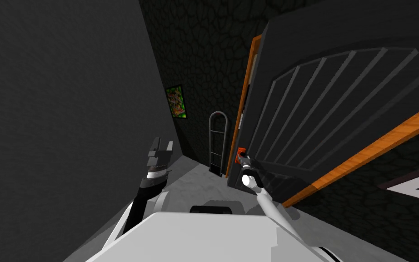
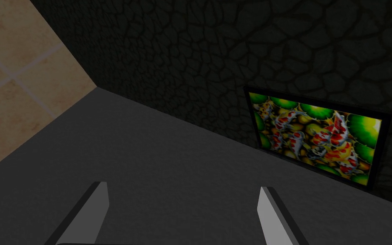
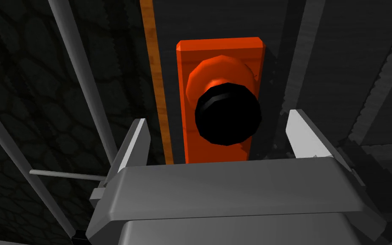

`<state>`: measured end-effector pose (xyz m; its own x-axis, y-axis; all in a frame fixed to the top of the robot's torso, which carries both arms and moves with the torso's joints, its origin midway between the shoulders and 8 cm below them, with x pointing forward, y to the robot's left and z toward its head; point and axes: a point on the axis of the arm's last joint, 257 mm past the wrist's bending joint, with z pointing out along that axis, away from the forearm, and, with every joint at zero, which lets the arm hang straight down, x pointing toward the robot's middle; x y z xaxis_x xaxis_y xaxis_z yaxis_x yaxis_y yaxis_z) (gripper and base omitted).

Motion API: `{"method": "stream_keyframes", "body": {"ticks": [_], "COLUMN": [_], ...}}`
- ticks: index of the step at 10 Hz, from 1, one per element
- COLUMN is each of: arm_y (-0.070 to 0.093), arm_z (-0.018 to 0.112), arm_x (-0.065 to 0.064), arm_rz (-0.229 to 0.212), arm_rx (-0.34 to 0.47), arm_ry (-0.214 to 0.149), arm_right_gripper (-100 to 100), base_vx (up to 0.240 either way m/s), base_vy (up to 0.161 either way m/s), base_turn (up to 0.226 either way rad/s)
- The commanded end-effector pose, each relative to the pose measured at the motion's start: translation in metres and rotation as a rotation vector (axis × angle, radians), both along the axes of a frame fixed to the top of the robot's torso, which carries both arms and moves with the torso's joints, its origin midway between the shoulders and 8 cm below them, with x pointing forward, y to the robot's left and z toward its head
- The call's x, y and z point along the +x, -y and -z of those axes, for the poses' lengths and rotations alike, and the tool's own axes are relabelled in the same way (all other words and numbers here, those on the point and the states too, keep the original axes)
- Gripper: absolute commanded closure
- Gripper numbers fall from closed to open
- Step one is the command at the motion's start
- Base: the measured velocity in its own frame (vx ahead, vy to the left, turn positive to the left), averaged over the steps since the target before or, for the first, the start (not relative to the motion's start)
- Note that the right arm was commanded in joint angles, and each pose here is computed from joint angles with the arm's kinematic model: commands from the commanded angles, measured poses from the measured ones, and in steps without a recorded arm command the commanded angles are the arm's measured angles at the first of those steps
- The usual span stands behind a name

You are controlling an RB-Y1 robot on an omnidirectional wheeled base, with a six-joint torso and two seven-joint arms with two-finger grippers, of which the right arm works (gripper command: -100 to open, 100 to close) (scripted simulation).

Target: Pull the door open

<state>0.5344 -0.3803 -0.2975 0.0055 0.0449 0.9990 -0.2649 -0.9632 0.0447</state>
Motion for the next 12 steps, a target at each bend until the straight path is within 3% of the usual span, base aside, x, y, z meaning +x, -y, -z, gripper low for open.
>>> {"method": "stream_keyframes", "body": {"ticks": [1,2,3,4,9,12], "arm_y": [0.025,0.039,0.028,0.028,0.028,0.03], "arm_z": [0.0,-0.001,0.001,0.001,0.001,0.001], "arm_x": [-0.008,-0.011,-0.007,-0.007,-0.007,-0.011], "arm_rz": [0.027,0.043,0.031,0.031,0.031,0.005], "arm_rx": [0.002,0.001,0.0,0.0,0.0,0.009], "arm_ry": [0.002,0.004,0.001,0.001,0.001,0.002], "arm_right_gripper": [-100,-100,-100,100,100,100], "base_vx": [0.197,0.17,0.076,-0.008,-0.014,-0.202], "base_vy": [0.001,-0.004,-0.004,-0.006,-0.003,-0.063], "base_turn": [0.158,0.15,0.023,-0.059,0.005,0.157]}}
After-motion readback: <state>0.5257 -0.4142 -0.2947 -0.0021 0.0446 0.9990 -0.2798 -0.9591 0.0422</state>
